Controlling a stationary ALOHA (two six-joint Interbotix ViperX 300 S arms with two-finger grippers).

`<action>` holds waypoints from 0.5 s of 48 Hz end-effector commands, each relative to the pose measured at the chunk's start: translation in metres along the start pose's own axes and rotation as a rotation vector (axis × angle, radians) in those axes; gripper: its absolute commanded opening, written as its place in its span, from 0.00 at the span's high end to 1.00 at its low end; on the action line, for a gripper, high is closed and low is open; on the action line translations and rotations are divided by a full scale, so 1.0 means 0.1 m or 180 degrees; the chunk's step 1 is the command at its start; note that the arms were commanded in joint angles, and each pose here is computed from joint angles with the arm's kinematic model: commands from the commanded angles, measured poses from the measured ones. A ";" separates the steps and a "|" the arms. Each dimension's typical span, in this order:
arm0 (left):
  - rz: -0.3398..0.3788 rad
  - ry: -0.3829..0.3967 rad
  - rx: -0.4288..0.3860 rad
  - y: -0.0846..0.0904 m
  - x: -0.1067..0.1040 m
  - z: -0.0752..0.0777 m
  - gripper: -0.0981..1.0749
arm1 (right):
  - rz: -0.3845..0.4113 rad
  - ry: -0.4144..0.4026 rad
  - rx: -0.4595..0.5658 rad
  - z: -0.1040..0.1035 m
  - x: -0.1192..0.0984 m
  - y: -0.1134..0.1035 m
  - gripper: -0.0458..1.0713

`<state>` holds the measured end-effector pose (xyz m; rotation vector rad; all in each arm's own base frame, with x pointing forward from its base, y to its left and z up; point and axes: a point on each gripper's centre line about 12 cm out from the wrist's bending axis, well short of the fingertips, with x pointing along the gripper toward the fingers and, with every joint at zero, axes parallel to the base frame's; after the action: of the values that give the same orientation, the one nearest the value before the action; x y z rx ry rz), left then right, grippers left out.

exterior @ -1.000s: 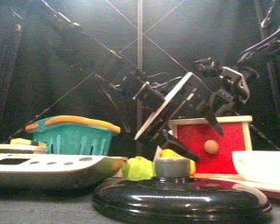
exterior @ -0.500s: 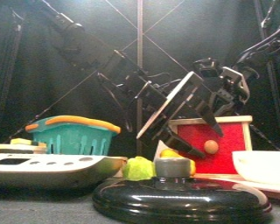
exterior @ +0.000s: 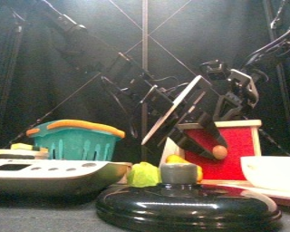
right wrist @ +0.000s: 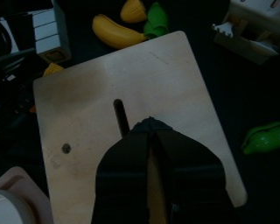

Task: Grab drawer handle

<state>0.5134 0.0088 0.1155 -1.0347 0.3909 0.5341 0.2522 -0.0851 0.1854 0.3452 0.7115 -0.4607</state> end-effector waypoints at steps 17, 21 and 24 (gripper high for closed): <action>-0.0064 -0.0067 -0.0027 -0.08 -0.03 0.11 0.45 | -0.0016 0.0061 0.0006 -0.04 0.03 -0.01 0.70; -0.0063 -0.0067 -0.0032 -0.08 -0.04 0.11 0.45 | -0.0019 0.0074 -0.0007 -0.05 0.03 -0.01 0.70; -0.0044 -0.0060 -0.0032 -0.06 -0.04 0.10 0.45 | -0.0019 0.0070 -0.0004 -0.05 0.03 -0.01 0.70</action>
<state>0.5123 0.0088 0.1140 -1.0335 0.3949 0.5366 0.2516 -0.0845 0.1843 0.3448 0.7148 -0.4595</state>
